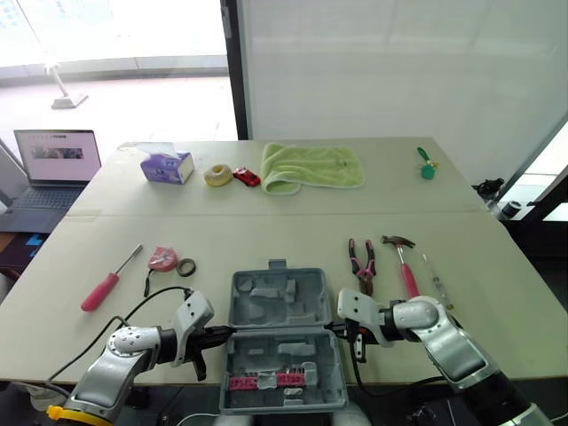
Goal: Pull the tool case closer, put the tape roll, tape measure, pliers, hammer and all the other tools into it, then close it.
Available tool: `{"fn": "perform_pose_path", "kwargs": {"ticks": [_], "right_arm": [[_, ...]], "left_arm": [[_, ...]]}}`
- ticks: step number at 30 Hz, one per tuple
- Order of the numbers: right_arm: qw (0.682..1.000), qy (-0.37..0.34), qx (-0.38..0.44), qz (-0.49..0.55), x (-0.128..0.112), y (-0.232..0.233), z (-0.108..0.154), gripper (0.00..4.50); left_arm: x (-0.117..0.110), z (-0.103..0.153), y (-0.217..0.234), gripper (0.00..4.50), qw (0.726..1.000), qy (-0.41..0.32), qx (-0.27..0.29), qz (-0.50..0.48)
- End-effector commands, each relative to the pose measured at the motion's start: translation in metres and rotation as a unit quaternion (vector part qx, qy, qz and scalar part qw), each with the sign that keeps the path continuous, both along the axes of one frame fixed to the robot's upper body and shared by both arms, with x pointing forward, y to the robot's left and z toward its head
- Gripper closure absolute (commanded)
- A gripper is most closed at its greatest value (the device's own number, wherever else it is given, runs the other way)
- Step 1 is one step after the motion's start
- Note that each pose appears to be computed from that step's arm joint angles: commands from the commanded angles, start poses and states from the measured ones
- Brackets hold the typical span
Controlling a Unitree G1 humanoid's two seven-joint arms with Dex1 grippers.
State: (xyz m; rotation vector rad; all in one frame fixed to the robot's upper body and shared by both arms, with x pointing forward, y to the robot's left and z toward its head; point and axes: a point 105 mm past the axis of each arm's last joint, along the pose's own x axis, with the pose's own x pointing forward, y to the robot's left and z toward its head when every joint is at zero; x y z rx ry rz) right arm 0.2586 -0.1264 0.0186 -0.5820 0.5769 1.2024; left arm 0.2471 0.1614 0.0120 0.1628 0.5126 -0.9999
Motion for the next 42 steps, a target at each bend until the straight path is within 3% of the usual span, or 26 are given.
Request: {"fn": "perform_pose_path", "kwargs": {"ticks": [1, 9, 14, 19, 22, 27, 30, 36, 42], "right_arm": [[0.999, 0.052, -0.015, -0.002, -0.018, -0.005, -0.020, 4.45], [0.998, 0.050, -0.019, -0.023, -0.017, -0.012, -0.021, 4.45], [0.995, 0.009, -0.061, -0.083, -0.001, -0.068, -0.019, 4.45], [0.990, -0.003, -0.001, -0.138, -0.007, -0.106, 0.007, 4.45], [0.986, -0.063, 0.038, -0.148, -0.010, -0.120, 0.031, 4.45], [0.960, -0.106, 0.100, -0.237, -0.018, -0.158, 0.051, 4.45], [0.923, -0.131, 0.116, -0.343, -0.029, -0.208, 0.056, 3.24], [0.834, -0.173, 0.205, -0.483, -0.033, -0.258, 0.072, 0.12], [0.830, -0.181, 0.237, -0.471, -0.024, -0.252, 0.087, 0.05]], "left_arm": [[-0.002, -0.005, -0.003, 4.50, 1.000, 0.008, 0.001, -0.004], [-0.006, -0.003, -0.001, 4.50, 1.000, 0.011, -0.001, -0.004], [-0.001, 0.005, 0.031, 4.50, 0.999, -0.009, 0.034, 0.042], [-0.002, 0.018, 0.089, 4.50, 0.989, -0.032, 0.055, 0.130], [-0.007, 0.027, 0.121, 4.50, 0.980, -0.050, 0.054, 0.183], [-0.010, 0.043, 0.168, 4.50, 0.953, -0.102, 0.051, 0.279], [-0.016, 0.055, 0.209, 3.20, 0.923, -0.140, 0.051, 0.354], [-0.030, 0.065, 0.252, 0.04, 0.890, -0.166, 0.095, 0.415], [-0.026, 0.079, 0.260, 0.01, 0.885, -0.186, 0.084, 0.419]]}}
